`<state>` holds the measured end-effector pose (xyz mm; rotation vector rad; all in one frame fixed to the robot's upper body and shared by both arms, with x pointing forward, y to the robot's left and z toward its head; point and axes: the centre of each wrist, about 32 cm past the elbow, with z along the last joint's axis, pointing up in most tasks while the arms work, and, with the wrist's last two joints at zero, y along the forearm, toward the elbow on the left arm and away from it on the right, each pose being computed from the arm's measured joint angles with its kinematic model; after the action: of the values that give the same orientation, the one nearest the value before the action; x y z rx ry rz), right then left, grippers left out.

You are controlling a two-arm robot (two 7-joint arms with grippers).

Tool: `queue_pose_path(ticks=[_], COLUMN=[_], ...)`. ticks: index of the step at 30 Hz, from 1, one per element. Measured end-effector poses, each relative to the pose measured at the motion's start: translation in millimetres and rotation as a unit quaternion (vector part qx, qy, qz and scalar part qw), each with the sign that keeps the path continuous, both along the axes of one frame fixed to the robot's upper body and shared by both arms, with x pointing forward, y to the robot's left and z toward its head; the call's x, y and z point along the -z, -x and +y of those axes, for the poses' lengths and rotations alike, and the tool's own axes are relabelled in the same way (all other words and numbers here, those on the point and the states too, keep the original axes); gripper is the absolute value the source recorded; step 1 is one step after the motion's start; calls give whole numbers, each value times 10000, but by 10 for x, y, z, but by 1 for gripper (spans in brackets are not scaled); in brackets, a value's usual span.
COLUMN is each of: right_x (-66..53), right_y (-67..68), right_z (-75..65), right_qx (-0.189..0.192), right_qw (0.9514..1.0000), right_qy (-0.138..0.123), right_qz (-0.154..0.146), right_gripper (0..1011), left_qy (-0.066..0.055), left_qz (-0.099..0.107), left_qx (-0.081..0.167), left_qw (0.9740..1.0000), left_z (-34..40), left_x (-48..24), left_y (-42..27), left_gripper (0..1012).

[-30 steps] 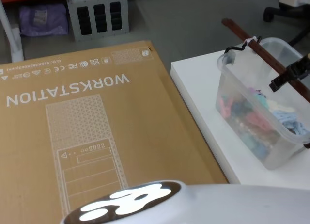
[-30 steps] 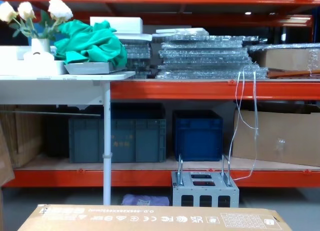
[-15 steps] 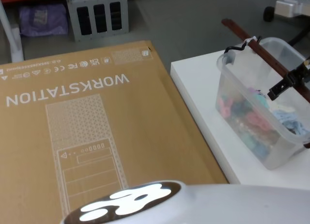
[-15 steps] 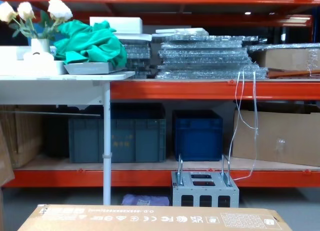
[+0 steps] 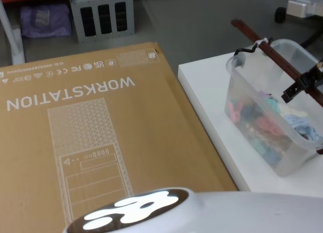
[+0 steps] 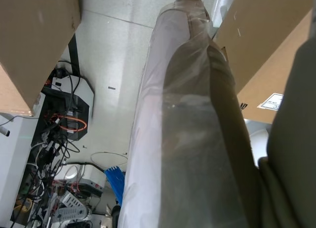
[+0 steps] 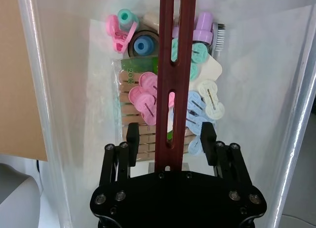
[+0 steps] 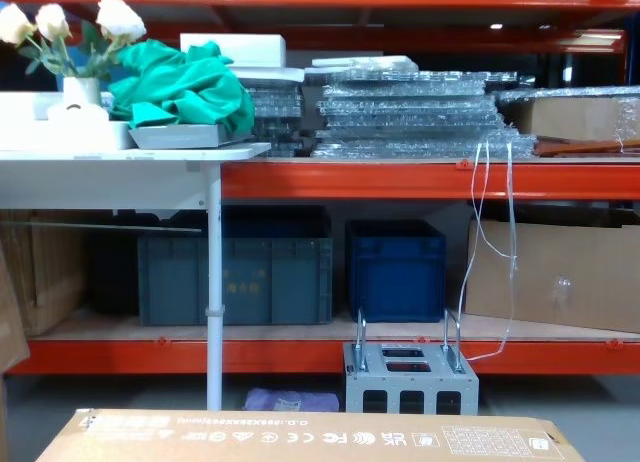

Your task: Use one hand to grasp the basket and place it at the designated location.

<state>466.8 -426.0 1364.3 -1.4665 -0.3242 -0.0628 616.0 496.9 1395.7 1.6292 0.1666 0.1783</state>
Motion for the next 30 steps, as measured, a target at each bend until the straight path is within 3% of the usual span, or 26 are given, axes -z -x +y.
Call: queue_pose_path(ticks=[6,18,30], right_x=[-1,0,-12], right_y=[2,5,10], right_z=[0,2,7], right_qx=[0,-2,7], right_qw=[10000,10000,10000], right_qy=[0,-4,1], right_qz=[-7,-14,-31], right_gripper=[600,181,67], left_qy=[0,0,0], left_qz=[0,0,0], left_qx=[0,0,0], left_qw=[10000,10000,10000], left_z=[0,0,0], left_x=[0,0,0], left_y=[0,0,0], left_gripper=[0,0,0])
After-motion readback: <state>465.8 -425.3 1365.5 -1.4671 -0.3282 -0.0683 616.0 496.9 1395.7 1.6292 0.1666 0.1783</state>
